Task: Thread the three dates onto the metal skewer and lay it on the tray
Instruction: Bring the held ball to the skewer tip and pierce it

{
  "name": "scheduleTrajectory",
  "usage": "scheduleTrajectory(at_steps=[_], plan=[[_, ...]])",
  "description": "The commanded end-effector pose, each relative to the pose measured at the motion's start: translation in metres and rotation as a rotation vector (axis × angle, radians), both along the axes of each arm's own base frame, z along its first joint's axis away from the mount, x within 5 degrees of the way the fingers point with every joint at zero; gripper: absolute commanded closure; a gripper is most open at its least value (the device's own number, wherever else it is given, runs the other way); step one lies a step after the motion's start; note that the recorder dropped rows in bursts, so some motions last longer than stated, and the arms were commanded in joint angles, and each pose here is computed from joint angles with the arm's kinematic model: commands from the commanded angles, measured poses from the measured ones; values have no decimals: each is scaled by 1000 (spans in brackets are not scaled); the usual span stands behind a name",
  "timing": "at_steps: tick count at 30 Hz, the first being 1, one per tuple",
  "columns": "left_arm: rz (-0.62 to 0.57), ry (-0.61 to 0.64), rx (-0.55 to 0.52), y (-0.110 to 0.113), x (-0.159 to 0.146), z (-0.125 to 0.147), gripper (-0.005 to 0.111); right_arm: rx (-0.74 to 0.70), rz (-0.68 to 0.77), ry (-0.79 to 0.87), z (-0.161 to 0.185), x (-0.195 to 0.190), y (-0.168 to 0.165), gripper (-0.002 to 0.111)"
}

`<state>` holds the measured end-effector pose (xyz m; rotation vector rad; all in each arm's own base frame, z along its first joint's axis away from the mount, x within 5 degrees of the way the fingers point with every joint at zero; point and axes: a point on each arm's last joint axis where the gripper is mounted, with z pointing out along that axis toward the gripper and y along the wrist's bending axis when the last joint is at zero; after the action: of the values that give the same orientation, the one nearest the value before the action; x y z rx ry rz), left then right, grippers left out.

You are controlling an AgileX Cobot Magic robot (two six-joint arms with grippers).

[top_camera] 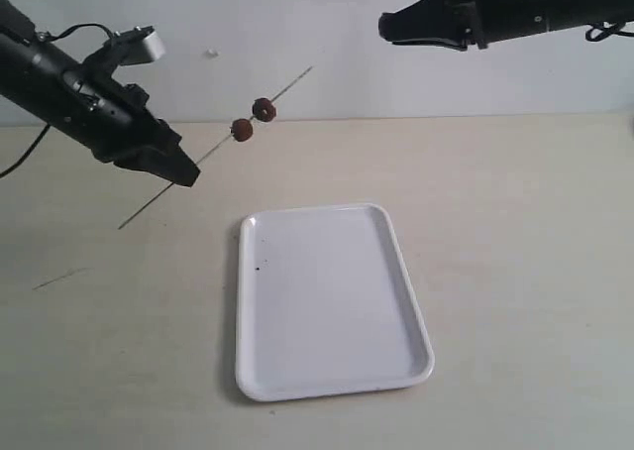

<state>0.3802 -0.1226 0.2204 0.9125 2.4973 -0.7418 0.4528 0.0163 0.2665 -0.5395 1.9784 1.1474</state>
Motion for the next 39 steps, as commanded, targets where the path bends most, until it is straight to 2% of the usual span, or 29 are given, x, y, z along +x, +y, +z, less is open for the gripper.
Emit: scheduleTrajectory(at_steps=[1,7,15,20,26,34,39], plan=[[-56,-26,-12,-14,-5,7,107,60,-85,80,-11,4,-31,88],[-79,-26,-63,-30,-10,10,107,204,-193,171,-38,15,-61,91],[-102,-75,-90,-63,-17,13,107,344,-243,234,-63,27,-62,91],[-104,-125,-87,-79,-20,13,107,429,-272,276,-60,29,-63,91],[-87,-151,-87,-82,-19,14,107,530,-295,341,-56,32,-60,91],[-39,-161,-113,-83,-14,12,107,537,-253,383,-56,34,-37,91],[-21,-152,-103,-84,-9,0,107,533,-235,388,-56,34,-28,91]])
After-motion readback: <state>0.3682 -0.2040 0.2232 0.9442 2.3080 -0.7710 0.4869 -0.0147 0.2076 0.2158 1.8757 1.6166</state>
